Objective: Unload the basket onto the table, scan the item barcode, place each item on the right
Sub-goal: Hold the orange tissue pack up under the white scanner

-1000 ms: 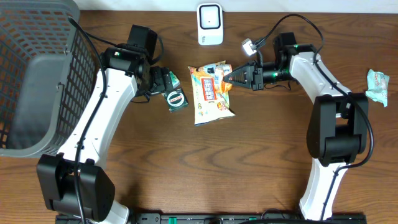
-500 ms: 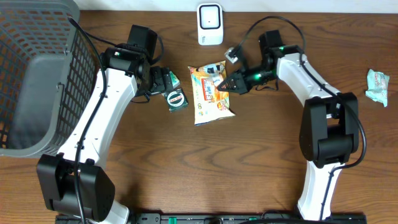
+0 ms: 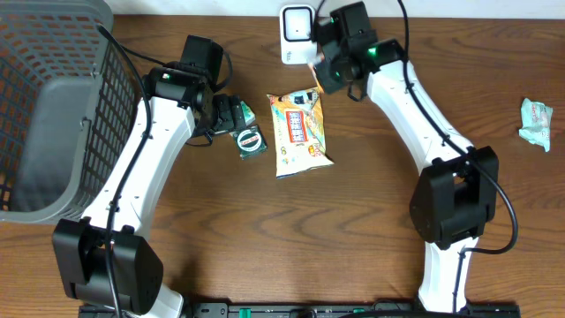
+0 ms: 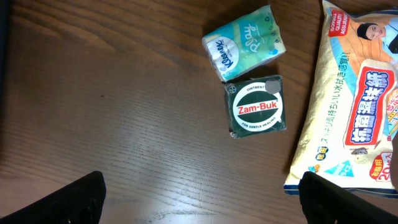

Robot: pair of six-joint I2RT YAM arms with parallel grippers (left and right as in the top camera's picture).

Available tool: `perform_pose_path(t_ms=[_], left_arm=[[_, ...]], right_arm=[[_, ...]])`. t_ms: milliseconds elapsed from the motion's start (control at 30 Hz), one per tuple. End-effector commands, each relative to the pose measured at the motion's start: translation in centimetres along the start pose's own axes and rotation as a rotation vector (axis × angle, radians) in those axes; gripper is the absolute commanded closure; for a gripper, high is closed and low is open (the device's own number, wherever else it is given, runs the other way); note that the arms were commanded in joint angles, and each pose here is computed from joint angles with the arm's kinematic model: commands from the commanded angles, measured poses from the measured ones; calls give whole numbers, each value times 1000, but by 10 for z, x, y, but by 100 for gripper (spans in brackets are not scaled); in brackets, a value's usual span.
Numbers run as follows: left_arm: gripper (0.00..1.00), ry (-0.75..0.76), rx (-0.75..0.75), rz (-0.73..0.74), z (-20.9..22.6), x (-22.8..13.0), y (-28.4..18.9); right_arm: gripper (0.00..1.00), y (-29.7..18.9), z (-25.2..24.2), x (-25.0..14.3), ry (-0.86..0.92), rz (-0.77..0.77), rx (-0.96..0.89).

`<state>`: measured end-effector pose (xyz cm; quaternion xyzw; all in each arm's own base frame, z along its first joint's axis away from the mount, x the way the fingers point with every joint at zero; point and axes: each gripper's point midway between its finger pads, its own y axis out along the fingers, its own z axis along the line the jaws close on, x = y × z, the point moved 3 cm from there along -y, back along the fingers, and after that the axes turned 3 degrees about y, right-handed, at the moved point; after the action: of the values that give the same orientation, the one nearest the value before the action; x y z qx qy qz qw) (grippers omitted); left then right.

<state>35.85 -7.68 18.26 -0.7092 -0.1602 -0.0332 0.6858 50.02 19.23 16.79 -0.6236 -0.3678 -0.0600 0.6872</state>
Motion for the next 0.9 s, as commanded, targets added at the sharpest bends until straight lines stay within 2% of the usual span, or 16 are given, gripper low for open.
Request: perform_pose_path(t_ms=[0,267,633,733,867], left_arm=[[2,2,9,-10,2,3,-2],[2,2,9,-10,2,3,-2],[2,2,9,-10,2,3,-2],[2,2,9,-10,2,3,-2],[2,2,9,-10,2,3,-2]], right_arm=[[99,-8,-14,23,-12,-93,-92],[99,-3,-6,71,-78,-325,-110],[99,31,-11,99,-178,-430,-237],[99,42,-12,109,-271,-434,-263],[99,62,-10,110,-528,-411,-347]])
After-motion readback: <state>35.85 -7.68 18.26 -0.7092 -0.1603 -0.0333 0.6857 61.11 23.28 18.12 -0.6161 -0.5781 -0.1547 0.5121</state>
